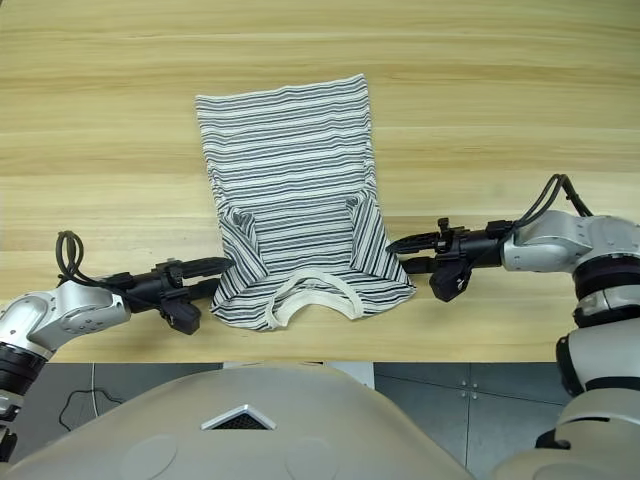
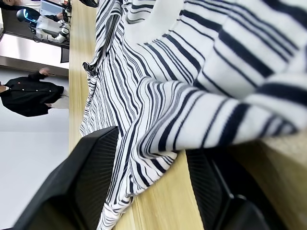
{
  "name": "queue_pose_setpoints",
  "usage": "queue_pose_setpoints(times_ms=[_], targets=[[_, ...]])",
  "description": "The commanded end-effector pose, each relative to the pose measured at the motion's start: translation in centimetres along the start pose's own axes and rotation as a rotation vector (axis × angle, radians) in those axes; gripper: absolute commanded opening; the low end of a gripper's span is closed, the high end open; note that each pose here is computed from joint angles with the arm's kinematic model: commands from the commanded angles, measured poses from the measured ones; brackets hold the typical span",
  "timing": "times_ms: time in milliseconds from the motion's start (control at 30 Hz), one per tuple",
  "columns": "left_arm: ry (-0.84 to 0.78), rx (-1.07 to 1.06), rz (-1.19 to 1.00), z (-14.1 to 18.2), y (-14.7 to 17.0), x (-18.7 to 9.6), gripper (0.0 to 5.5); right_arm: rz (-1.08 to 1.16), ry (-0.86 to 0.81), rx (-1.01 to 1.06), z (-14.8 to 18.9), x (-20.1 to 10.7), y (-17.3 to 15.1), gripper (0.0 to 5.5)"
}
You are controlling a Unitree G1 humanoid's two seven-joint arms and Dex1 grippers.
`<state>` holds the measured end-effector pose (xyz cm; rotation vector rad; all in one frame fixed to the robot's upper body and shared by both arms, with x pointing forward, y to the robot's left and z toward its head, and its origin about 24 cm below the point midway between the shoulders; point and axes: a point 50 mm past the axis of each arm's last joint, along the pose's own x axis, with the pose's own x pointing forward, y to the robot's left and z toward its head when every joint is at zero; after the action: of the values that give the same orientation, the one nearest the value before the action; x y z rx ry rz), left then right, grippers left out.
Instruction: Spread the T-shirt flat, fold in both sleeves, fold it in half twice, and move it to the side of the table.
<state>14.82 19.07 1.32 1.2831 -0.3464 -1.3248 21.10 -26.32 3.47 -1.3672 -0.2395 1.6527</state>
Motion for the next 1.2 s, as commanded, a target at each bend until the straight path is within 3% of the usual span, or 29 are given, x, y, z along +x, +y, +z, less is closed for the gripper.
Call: queue_pose_setpoints(times_ms=[33, 133, 300, 533, 867, 1167, 1200], targets=[[0.007, 0.03, -0.151, 0.1, -2.0, 0.7, 2.49, 0.346, 0.21, -0.039, -1.8, -2.2, 5.5, 2.17], [0.004, 0.035, -0.154, 0.1, -2.0, 0.7, 2.49, 0.315, 0.166, -0.121, -1.6, -1.7, 6.4, 2.17], [0.002, 0.042, -0.168, 0.0, -2.3, 0.6, 2.51, 0.226, 0.009, -0.251, -1.0, -0.1, 7.4, 2.89], [-0.006, 0.058, -0.136, -0.2, -2.5, 0.5, 2.51, 0.172, -0.216, -0.407, -0.4, 0.3, 8.8, 2.89], [-0.093, 0.095, -0.093, 0.4, -2.9, 1.8, 2.28, 0.059, -0.499, -0.394, 2.3, 4.0, 7.6, 2.92], [-0.141, 0.114, -0.114, 1.5, -3.1, 2.1, 2.28, 0.013, -0.518, -0.315, 3.9, 6.2, 6.1, 2.92], [-0.149, 0.113, -0.114, 1.7, -3.1, 2.1, 2.06, 0.012, -0.506, -0.307, 3.9, 6.2, 6.0, 2.92]])
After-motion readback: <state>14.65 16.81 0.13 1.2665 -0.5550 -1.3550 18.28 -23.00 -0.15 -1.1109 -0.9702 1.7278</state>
